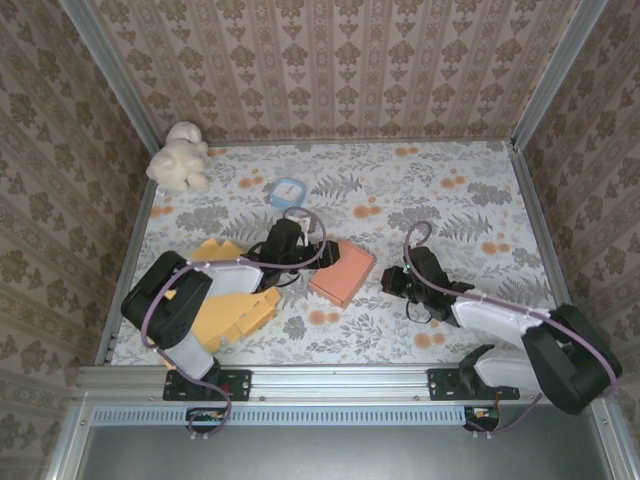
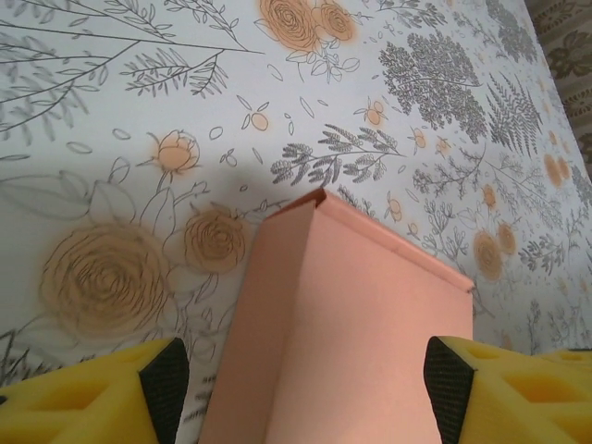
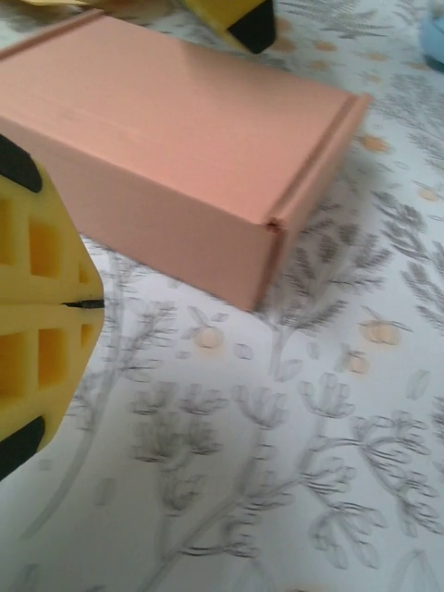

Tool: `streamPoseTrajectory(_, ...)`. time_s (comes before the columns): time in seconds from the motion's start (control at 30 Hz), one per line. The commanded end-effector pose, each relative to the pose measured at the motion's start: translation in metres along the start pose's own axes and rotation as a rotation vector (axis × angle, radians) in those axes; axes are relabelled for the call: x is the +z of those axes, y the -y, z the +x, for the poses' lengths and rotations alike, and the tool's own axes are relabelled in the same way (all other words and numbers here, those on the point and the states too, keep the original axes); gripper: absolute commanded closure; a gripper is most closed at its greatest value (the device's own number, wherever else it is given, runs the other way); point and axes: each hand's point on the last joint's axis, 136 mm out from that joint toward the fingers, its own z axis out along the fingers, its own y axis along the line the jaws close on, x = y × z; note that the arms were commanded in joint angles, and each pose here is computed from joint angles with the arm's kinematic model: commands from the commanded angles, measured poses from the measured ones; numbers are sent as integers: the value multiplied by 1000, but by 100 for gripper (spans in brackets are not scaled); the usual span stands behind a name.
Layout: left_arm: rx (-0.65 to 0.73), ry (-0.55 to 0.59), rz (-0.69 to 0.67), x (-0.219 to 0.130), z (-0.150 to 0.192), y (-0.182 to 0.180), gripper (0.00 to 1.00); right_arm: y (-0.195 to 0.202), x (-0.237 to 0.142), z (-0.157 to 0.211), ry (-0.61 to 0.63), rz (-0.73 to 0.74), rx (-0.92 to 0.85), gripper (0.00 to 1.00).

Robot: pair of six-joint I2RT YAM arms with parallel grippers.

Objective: Fold the paper box

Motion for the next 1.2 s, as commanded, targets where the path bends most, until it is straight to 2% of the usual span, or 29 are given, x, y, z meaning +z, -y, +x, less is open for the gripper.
streamPoseTrajectory(0.0, 4, 3, -30, -11, 13, -2, 29, 17, -11, 30, -44, 42, 16, 100)
streamPoseTrajectory(0.27, 54, -19, -79, -19, 39, 0, 30, -13, -24, 65, -48, -86, 10, 100)
streamPoseTrajectory(0.47, 61, -42, -75, -16, 50, 9, 30, -32, -15, 72, -61, -130, 11, 100)
streamPoseTrajectory(1.17, 43, -62, -68, -12, 66, 14, 31, -58, 34, 77, -103, -114, -1, 100)
